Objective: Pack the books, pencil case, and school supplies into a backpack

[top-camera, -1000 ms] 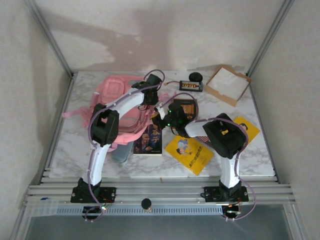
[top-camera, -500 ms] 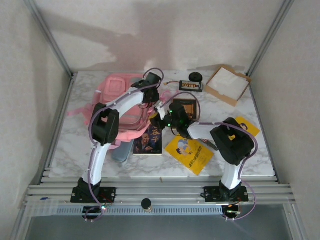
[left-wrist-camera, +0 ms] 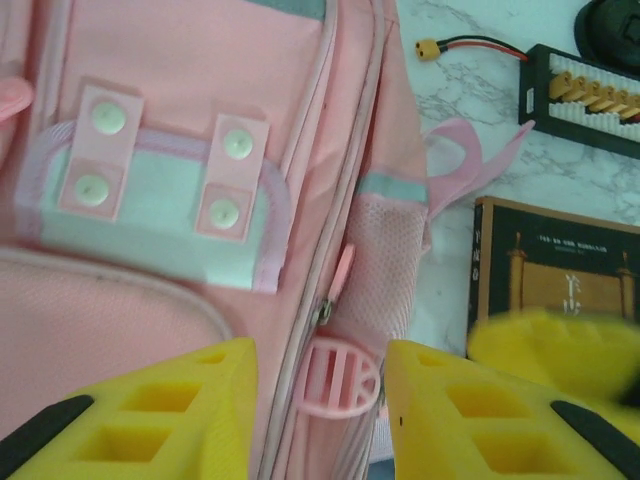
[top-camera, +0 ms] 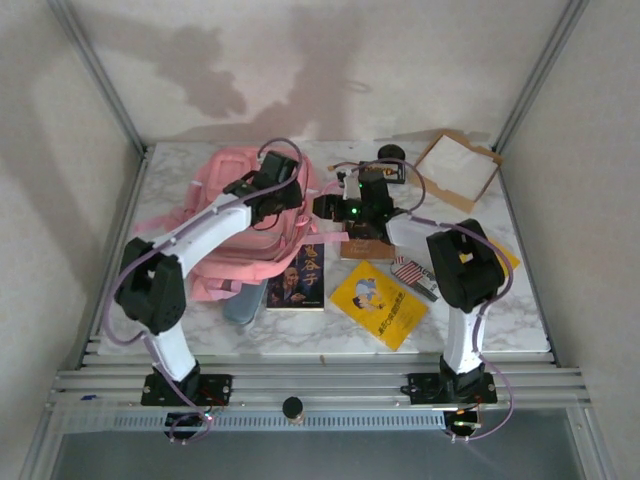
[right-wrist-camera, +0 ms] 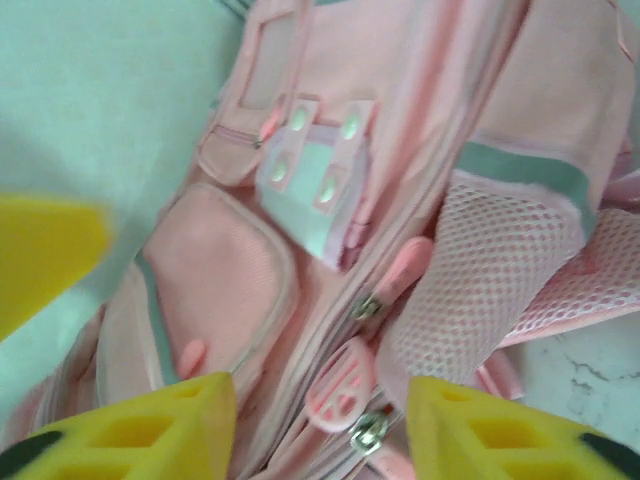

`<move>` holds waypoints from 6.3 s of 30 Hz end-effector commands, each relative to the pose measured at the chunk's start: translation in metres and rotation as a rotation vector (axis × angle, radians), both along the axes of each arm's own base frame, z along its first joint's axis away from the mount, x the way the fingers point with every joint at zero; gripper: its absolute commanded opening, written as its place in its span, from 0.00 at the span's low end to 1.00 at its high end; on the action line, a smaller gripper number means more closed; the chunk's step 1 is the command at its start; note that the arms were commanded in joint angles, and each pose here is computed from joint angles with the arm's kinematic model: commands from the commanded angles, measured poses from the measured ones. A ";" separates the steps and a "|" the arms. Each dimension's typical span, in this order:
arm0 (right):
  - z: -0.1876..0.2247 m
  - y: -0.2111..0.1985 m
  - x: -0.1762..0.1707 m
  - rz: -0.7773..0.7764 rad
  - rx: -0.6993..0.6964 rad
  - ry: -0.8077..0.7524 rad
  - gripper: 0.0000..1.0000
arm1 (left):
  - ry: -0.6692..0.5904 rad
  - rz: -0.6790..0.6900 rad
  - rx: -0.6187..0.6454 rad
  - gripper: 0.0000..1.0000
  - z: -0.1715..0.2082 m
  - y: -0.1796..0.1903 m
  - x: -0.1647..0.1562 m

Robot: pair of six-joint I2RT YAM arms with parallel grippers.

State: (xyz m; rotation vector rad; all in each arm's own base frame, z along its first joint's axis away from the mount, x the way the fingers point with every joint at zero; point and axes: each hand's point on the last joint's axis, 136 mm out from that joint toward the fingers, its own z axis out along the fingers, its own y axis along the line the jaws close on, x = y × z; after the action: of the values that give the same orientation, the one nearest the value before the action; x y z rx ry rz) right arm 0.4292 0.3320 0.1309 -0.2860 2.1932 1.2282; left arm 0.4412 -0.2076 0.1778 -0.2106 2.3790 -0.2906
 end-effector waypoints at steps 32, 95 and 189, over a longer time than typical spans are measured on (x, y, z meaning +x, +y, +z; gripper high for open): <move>-0.034 0.023 0.075 -0.128 0.060 0.277 0.06 | 0.152 0.046 0.122 0.33 -0.121 0.013 -0.124; 0.082 0.033 0.028 -0.311 0.282 0.196 0.00 | -0.036 0.203 -0.011 0.43 -0.054 -0.035 -0.056; 0.042 -0.028 0.116 -0.463 0.247 0.263 0.01 | 0.123 0.164 0.136 0.00 -0.058 0.100 -0.136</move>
State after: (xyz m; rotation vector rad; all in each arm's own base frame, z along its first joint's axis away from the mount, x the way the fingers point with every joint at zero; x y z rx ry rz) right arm 0.5148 0.3207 0.1500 0.4973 2.2153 1.3278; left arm 0.3271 -0.1448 0.1312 -0.3245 2.4319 -0.1980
